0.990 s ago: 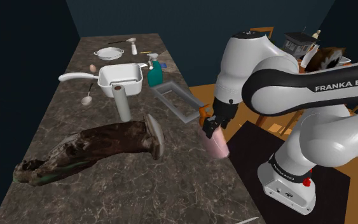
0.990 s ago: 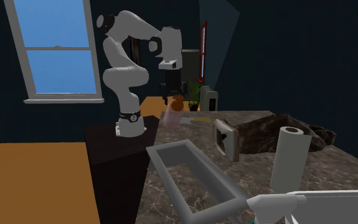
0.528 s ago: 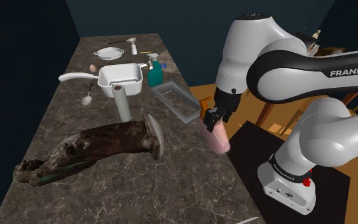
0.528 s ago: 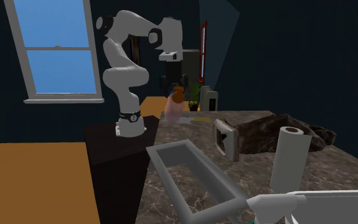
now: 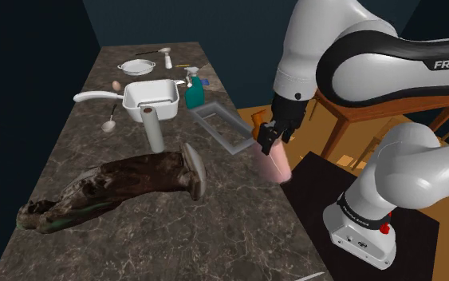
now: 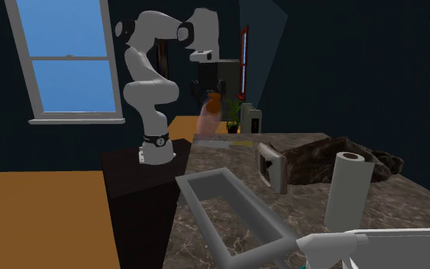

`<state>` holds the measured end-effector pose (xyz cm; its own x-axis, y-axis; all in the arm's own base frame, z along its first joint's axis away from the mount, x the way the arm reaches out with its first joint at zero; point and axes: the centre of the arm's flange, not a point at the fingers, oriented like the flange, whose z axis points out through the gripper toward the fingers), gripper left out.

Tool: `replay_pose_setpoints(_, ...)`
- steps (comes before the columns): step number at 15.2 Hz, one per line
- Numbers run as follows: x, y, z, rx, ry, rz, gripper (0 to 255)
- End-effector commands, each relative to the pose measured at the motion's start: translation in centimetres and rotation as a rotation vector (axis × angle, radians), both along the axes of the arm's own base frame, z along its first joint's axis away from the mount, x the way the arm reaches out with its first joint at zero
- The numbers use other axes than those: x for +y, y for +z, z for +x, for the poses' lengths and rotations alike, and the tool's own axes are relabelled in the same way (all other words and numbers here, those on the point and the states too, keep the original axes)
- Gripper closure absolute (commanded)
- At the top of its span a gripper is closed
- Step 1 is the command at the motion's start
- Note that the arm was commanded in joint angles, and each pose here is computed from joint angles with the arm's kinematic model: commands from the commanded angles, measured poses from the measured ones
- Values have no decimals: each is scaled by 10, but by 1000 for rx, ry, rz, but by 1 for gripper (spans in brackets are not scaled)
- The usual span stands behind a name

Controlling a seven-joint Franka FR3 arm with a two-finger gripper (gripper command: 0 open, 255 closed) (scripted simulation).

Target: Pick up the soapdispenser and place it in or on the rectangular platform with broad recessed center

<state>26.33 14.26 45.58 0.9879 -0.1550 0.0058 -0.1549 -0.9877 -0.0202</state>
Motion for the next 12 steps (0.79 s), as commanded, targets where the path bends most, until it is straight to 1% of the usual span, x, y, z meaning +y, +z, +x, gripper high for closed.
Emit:
replay_pose_setpoints(1,-8,3,20,0,0,0,255)
replay_pose_setpoints(12,-69,9,151,0,0,0,255)
